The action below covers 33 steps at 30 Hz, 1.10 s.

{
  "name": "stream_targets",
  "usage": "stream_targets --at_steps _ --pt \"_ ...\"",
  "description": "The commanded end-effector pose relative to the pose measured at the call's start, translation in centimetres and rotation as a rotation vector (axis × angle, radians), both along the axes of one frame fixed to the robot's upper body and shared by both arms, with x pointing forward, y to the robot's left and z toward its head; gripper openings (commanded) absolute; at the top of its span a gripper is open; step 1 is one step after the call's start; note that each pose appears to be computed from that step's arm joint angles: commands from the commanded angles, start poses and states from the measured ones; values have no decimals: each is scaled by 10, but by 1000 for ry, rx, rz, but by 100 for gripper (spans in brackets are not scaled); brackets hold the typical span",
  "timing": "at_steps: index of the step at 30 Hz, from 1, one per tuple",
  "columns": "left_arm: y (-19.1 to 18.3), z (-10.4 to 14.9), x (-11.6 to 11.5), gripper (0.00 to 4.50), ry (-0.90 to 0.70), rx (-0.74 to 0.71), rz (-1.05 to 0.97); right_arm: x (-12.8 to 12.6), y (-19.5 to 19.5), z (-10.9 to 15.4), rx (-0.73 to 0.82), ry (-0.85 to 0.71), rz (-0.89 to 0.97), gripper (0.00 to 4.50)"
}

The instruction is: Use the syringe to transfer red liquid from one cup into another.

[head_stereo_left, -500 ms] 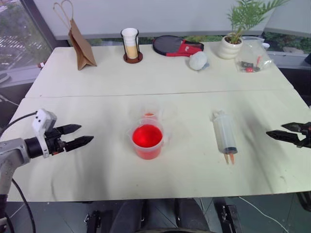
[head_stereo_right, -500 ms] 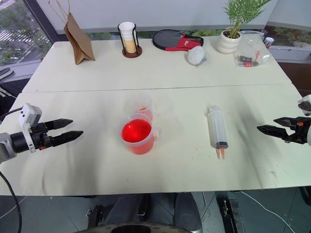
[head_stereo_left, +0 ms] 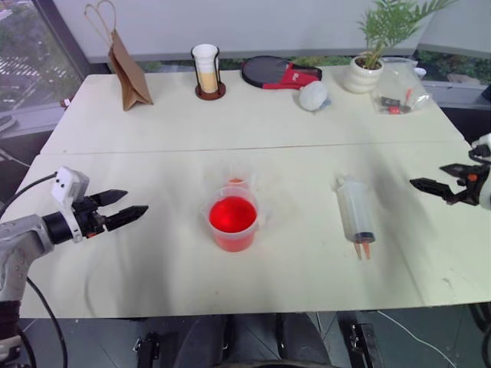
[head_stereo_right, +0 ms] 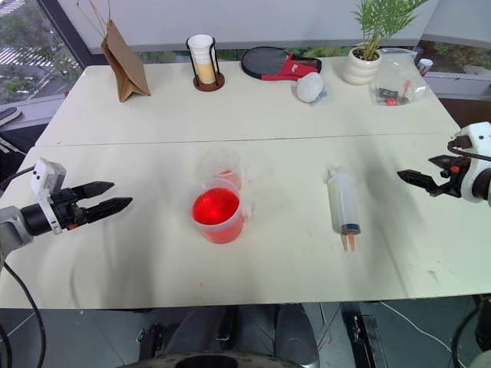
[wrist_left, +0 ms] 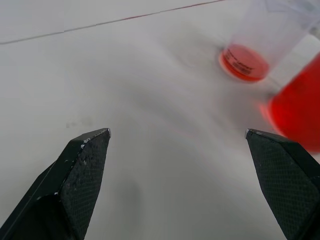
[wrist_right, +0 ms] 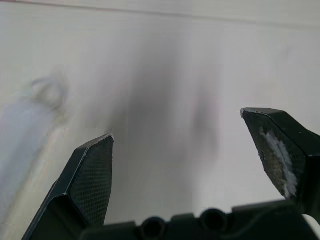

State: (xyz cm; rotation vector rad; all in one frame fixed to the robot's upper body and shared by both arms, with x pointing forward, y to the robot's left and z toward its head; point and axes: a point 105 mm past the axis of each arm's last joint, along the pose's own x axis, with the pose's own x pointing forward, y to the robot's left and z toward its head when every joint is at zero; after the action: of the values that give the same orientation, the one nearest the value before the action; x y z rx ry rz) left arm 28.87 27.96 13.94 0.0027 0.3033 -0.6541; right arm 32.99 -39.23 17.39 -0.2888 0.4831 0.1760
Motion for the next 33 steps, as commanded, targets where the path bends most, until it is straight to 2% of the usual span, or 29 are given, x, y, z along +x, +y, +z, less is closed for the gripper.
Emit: stream_targets --at_steps 1,4,6,9,12,14,18,21,25,29,31,33 --pt "4 9 4 446 -34 24 -1 8 -8 17 -31 -60 -52 450" --pt "5 10 3 446 -21 20 -22 13 -17 21 -123 -90 -90 450" --pt "11 11 8 446 -25 28 -10 16 -16 21 -118 -70 -101 450" --pt "16 23 18 446 -67 53 -13 18 3 34 -9 -10 -45 450" --pt "6 50 26 446 -130 100 -87 14 41 61 122 57 97 450" --pt "-9 70 34 446 -190 141 -153 10 59 66 155 136 146 450" --pt "-50 96 33 446 -264 189 -333 -6 90 47 174 372 214 450" --pt "-71 107 27 446 -293 221 -440 -11 98 30 129 474 210 450" --pt "-84 115 17 446 -307 256 -531 -6 104 17 178 527 142 450" --pt "-93 113 7 446 -302 296 -585 -6 116 2 281 605 79 450" --pt "-98 114 6 446 -314 283 -592 -4 126 -1 347 639 55 450" --pt "-102 114 5 446 -323 268 -594 -2 135 -4 342 655 61 450"
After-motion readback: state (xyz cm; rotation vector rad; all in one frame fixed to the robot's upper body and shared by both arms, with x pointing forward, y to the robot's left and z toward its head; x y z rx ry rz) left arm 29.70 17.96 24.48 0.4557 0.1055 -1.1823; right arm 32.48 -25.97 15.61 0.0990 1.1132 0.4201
